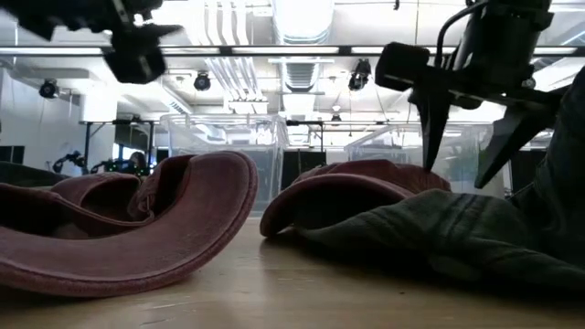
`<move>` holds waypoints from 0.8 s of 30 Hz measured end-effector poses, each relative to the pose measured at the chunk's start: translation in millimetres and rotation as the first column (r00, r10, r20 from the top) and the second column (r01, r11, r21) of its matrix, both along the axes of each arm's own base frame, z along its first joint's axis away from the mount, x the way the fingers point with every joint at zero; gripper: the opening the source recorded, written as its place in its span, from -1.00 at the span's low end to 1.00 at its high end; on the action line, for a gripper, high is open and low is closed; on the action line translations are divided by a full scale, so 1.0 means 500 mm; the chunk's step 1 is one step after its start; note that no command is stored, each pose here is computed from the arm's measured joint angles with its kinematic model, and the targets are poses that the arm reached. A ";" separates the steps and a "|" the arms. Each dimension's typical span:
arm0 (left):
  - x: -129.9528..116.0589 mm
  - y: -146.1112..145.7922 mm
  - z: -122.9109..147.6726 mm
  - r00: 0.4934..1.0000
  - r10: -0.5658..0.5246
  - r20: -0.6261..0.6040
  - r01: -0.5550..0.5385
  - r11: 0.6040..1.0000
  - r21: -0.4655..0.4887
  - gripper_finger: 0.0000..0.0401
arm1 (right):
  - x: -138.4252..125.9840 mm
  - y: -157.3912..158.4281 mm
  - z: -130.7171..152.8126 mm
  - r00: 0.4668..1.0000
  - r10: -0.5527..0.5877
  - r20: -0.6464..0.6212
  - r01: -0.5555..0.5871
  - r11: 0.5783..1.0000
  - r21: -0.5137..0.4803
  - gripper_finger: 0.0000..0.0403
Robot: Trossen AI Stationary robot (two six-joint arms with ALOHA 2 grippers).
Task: Pick & Place hat
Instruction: Put the right red cap into the left transparent bin
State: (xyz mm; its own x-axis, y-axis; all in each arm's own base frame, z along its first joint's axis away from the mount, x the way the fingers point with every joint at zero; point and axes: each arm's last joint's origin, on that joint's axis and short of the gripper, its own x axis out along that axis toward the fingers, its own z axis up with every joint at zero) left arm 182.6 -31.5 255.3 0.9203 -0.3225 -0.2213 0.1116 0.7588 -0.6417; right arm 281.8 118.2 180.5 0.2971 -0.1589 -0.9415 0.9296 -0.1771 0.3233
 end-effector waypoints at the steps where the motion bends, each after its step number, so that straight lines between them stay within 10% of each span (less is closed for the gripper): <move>1: 0.014 -0.010 0.001 0.999 -0.022 -0.040 0.023 0.999 0.039 0.01 | 0.000 0.004 0.000 1.000 0.002 0.006 -0.002 1.000 0.000 0.08; 13: 0.155 -0.101 -0.022 0.979 0.002 -0.202 0.089 0.892 0.443 0.01 | 0.049 0.057 -0.006 0.985 0.062 0.162 -0.067 0.998 0.023 0.08; 24: 0.239 -0.097 -0.043 0.977 0.064 -0.205 0.106 0.689 0.717 0.01 | 0.121 0.161 -0.007 0.889 0.442 0.119 -0.428 0.895 -0.123 0.08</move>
State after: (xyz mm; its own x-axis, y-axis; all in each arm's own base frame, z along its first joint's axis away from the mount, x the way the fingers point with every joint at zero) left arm 302.0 -79.9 233.6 0.8232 -0.0039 -0.5677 0.0694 0.9932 0.0939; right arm 342.3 198.6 176.9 0.4837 -0.0664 -0.8727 0.8505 0.2708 0.4508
